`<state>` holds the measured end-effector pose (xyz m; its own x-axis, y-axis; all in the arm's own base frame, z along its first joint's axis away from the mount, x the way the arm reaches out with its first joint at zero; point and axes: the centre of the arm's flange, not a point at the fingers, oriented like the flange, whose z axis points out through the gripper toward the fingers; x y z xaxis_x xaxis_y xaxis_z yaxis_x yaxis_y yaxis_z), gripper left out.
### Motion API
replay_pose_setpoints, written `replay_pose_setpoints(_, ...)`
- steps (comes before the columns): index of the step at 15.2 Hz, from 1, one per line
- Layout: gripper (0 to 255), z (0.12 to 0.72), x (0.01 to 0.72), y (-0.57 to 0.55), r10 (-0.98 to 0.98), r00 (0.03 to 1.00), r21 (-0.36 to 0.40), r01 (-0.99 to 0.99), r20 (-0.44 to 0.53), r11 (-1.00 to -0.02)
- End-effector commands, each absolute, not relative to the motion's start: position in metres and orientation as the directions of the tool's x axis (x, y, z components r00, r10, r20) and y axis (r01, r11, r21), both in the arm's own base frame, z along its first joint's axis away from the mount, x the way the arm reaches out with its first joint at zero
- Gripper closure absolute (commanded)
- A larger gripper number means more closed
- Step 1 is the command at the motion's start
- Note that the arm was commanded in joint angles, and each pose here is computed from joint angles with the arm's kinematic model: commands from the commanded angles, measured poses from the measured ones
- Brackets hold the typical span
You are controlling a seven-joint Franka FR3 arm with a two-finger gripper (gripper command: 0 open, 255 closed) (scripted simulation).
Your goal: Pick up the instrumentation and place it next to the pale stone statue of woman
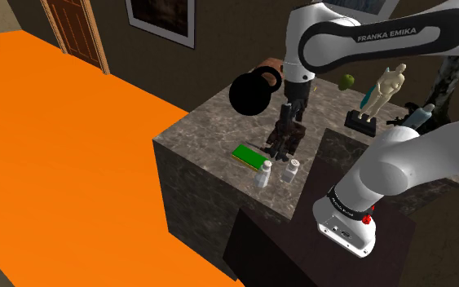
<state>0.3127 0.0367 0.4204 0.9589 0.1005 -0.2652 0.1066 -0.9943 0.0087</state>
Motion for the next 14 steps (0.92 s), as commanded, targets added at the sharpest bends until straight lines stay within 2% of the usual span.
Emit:
replay_pose_setpoints(1, 0, 0.392, 0.309, 0.046, 0.092, 0.95, 0.014, 0.1, -0.3, -0.995)
replay_pose_setpoints(9, 0, 0.294, 0.29, 0.074, 0.058, 0.901, 0.035, 0.081, -0.43, -0.996)
replay_pose_setpoints(14, 0, 0.27, 0.279, 0.072, 0.058, 0.901, 0.035, 0.081, -0.43, -0.996)
